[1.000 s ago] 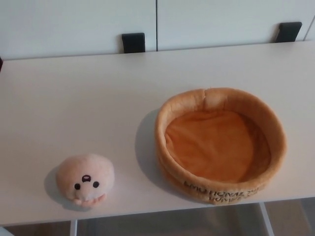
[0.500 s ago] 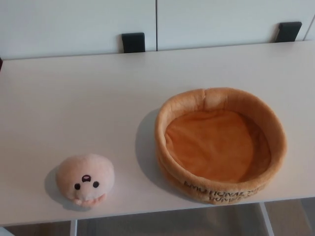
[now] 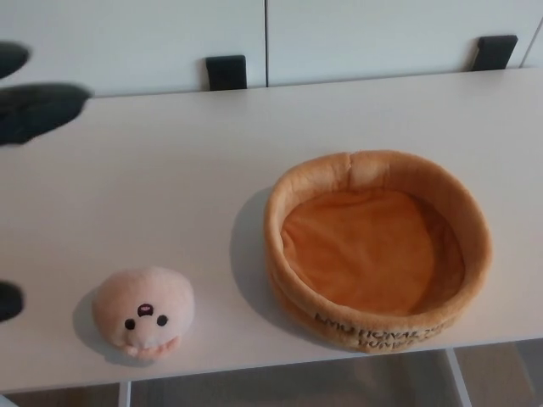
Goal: The robot walks towards a table in front, picks a dumpling toy with left hand and puts it in an orange round plate
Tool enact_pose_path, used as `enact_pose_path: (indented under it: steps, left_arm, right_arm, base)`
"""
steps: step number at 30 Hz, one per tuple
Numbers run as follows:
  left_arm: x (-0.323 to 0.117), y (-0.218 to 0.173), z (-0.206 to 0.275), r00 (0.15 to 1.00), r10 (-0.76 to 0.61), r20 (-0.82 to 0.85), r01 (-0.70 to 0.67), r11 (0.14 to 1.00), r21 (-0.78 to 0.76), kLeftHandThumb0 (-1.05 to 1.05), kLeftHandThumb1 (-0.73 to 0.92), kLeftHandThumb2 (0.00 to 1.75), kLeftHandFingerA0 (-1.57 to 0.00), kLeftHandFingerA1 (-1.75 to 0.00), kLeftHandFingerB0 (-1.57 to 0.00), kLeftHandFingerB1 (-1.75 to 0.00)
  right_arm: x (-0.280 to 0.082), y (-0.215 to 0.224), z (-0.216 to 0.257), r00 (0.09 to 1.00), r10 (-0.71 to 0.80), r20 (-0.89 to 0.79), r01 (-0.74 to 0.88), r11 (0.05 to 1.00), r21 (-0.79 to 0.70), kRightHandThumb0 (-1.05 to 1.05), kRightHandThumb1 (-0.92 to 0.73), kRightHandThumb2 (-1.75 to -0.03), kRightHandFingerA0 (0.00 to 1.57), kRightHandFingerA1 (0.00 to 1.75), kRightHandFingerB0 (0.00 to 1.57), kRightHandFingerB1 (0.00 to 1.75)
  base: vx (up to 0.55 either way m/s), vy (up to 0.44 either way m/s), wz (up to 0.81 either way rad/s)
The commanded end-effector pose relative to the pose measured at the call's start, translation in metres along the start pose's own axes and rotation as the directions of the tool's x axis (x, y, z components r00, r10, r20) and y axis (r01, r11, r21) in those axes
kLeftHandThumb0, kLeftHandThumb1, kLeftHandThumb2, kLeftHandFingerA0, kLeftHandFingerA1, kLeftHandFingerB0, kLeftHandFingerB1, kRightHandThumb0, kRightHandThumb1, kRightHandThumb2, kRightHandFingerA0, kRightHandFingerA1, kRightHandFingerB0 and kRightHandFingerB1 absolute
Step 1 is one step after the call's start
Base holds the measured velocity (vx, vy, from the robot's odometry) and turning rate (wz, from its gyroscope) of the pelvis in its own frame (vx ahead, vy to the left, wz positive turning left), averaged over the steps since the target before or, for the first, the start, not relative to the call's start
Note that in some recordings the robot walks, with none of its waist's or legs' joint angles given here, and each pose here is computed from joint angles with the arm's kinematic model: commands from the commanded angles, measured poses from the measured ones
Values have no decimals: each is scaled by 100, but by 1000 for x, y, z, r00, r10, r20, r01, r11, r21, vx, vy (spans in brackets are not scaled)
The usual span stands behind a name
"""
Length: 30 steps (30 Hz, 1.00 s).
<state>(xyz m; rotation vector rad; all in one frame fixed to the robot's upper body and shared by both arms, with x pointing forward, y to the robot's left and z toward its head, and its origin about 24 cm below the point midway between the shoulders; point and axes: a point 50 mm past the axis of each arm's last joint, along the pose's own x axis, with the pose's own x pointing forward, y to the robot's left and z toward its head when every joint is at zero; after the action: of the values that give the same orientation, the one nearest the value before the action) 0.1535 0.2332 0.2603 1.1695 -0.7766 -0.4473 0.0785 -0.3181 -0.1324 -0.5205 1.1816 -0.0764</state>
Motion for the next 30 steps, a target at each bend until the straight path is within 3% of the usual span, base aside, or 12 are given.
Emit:
enact_pose_path:
  steps: [1, 8, 18, 23, 25, 26, 27, 30]
  left_arm:
    - [39, -34, -67, 900, -277, -337, 267, 961, -77, -51, 34, 71, -2, -23, -5, -22]
    - [60, -69, -82, 845, -374, -382, 369, 925, -90, -50, 34, 71, 0, -15, -4, -21]
    - [60, -106, -84, 727, -548, -412, 549, 826, -129, -51, 38, 69, 0, 0, 0, -6]
    - [59, -116, -81, 677, -608, -415, 611, 778, -145, -28, 25, 57, 0, 0, 0, -7]
    - [59, -118, -80, 660, -629, -411, 629, 762, -155, -18, 20, 57, 0, -9, 0, -14]
    - [59, -119, -80, 649, -639, -413, 639, 752, -159, -13, 37, 63, 0, 0, 0, -12]
    - [59, -119, -79, 638, -649, -415, 650, 743, -162, -13, 37, 63, 0, 0, 0, -12]
    - [60, -122, -76, 596, -692, -408, 688, 701, -185, -4, 40, 66, 0, 0, 0, -13]
  right_arm:
    - [-3, -14, -6, 999, -43, 4, 43, 999, -33, -35, -54, -74, 66, 58, 44, 48]
    - [-3, -13, -7, 999, -41, -8, 41, 999, -33, -35, -55, -74, 66, 57, 44, 47]
    - [-2, -16, -5, 999, -41, -10, 41, 999, -35, -35, -54, -73, 68, 57, 45, 47]
    - [-2, -17, -4, 999, -43, -3, 43, 999, -23, -35, -54, -73, 69, 58, 45, 47]
    - [-2, -17, -4, 999, -41, -4, 41, 999, -15, -36, -54, -73, 69, 58, 45, 47]
    - [-2, -17, -5, 999, -42, -5, 42, 999, -13, -27, -63, -59, 75, 49, 50, 39]
    - [-2, -17, -5, 999, -44, -5, 44, 999, -11, -27, -63, -59, 75, 49, 50, 39]
    - [-3, -18, -5, 999, -34, 5, 35, 999, -29, -35, -55, -74, 66, 57, 44, 47]
  base:
    - [0, 0, 0]
    - [0, 0, 0]
    - [0, 0, 0]
    - [0, 0, 0]
    - [0, 0, 0]
    - [0, 0, 0]
    - [0, 0, 0]
    - [0, 0, 0]
